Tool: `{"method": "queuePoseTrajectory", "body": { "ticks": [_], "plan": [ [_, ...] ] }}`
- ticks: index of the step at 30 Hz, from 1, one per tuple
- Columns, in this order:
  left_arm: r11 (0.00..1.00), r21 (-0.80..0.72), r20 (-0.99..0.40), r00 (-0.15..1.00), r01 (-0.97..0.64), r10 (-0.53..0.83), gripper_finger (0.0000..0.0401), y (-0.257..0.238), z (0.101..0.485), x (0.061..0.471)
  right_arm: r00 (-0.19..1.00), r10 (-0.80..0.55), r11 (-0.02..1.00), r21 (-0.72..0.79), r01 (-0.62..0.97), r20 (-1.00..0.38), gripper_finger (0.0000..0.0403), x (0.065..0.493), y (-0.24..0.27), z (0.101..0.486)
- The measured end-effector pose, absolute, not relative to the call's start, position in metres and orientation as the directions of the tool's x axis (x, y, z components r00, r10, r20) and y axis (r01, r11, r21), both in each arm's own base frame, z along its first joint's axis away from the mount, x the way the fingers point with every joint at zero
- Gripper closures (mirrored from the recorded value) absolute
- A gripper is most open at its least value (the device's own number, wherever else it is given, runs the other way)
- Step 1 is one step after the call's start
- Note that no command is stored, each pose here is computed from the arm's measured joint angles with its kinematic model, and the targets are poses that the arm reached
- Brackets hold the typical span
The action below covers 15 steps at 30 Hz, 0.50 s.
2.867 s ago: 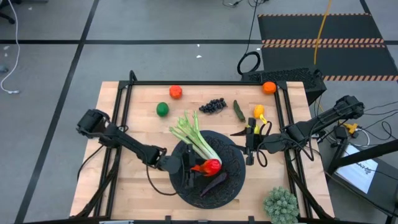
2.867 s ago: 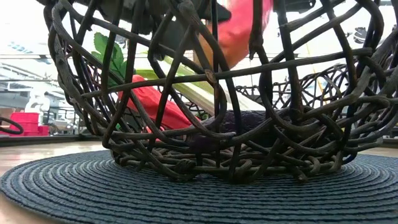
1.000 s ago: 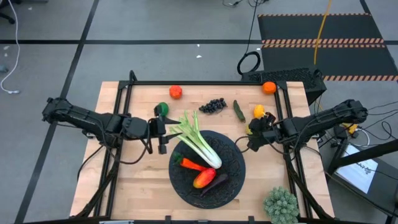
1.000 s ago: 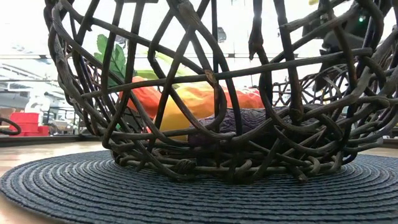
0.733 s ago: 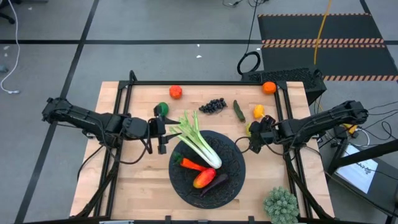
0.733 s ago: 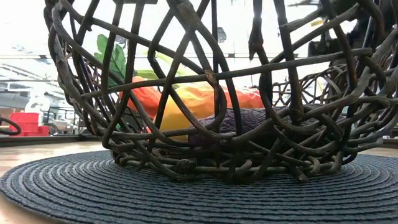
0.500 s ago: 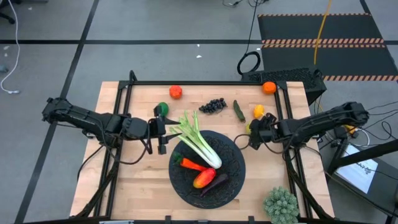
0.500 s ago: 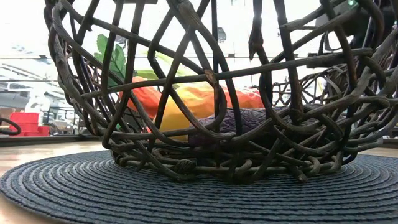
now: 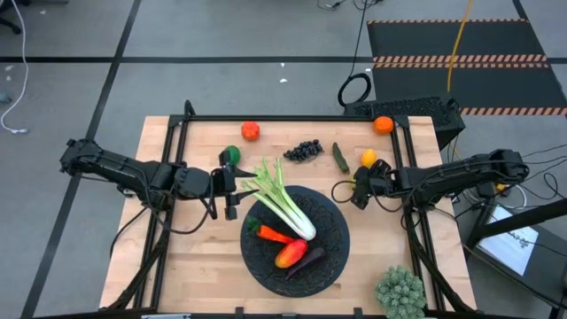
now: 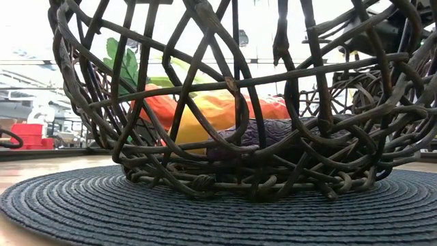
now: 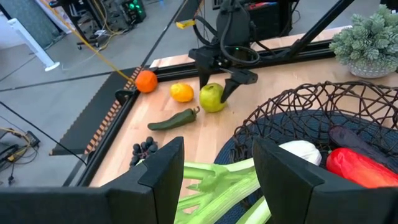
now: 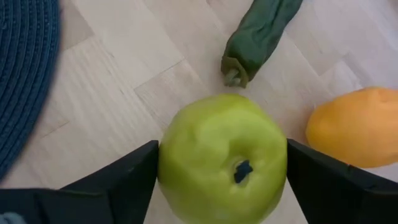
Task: Build produce basket
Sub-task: Put the green apple into the black mesh basket
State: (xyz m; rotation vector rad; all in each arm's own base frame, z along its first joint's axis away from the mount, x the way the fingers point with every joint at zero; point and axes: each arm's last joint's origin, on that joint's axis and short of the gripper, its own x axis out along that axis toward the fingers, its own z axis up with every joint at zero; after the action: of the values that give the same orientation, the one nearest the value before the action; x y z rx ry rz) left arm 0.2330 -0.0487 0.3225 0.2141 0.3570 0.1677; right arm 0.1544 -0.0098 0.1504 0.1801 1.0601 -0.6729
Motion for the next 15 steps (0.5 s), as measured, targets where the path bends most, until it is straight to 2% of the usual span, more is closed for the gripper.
{"method": "queuePoseTrajectory", "body": {
  "ticks": [6, 11, 15],
  "plan": [
    [0.965, 0.227, -0.327, 0.924, -0.128, 0.2, 0.021, -0.049, 0.323, 0.233, 0.336, -0.391, 0.787, -0.122, 0.604, -0.857, 0.0103, 0.156, -0.009, 0.151],
    [0.966, 0.223, -0.327, 0.924, -0.13, 0.2, 0.021, -0.049, 0.323, 0.233, 0.427, -0.239, 0.8, 0.072, 0.596, -0.872, 0.0102, 0.162, -0.004, 0.166],
    [0.966, 0.223, -0.327, 0.924, -0.13, 0.2, 0.021, -0.049, 0.323, 0.233, 0.53, -0.165, 0.791, 0.21, 0.575, -0.832, 0.0105, 0.169, -0.002, 0.191]
  ]
}}
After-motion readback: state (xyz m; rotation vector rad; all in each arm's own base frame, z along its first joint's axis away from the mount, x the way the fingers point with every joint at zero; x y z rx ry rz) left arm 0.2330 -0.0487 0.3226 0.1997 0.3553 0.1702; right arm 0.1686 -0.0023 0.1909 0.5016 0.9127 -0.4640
